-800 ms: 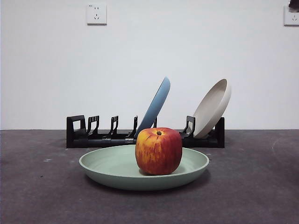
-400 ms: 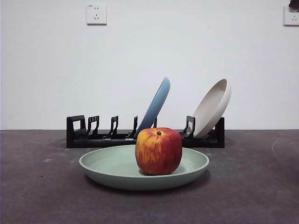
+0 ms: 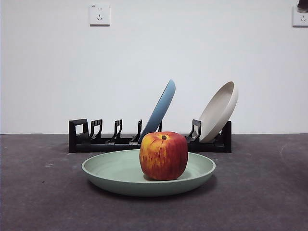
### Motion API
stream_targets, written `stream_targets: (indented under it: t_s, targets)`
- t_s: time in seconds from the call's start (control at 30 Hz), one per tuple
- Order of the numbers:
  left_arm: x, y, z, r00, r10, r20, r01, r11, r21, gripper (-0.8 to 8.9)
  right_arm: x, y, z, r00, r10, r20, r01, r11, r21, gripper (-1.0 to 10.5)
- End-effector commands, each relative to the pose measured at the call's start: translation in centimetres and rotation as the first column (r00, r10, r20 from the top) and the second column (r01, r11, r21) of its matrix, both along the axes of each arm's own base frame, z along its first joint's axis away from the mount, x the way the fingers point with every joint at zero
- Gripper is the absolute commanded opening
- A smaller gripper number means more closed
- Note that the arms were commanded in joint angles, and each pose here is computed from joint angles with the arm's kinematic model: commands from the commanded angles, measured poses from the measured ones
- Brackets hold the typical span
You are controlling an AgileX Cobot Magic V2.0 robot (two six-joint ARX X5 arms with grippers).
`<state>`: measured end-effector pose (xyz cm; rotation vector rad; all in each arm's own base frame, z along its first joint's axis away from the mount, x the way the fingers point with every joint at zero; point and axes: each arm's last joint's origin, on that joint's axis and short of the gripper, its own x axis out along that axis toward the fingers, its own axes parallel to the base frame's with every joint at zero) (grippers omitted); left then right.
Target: Take the green plate from the plate rack,put the plate on the table,take the apple from the table,put the apple in the plate
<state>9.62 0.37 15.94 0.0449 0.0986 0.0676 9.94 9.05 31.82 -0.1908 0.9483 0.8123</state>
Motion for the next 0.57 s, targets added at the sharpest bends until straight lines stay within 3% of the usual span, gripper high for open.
stream_targets:
  t_s: [0.03,0.23,0.57]
  targets:
    - [0.00,0.03,-1.05,0.998,0.007,-0.060,-0.010,0.998,-0.058,-0.03,-0.03,0.01,0.11,1.000,-0.005,0.003,0.005,1.000,0.008,0.0]
    - [-0.03,-0.12,-1.28,0.996,-0.038,-0.080,0.028,0.993,-0.115,-0.03,-0.03,0.01,0.11,1.000,-0.005,0.003,0.005,1.000,0.007,0.0]
    - [-0.03,-0.10,-1.28,0.996,-0.033,-0.082,0.023,0.993,-0.112,-0.03,-0.03,0.01,0.11,1.000,-0.005,0.003,0.005,1.000,0.007,0.0]
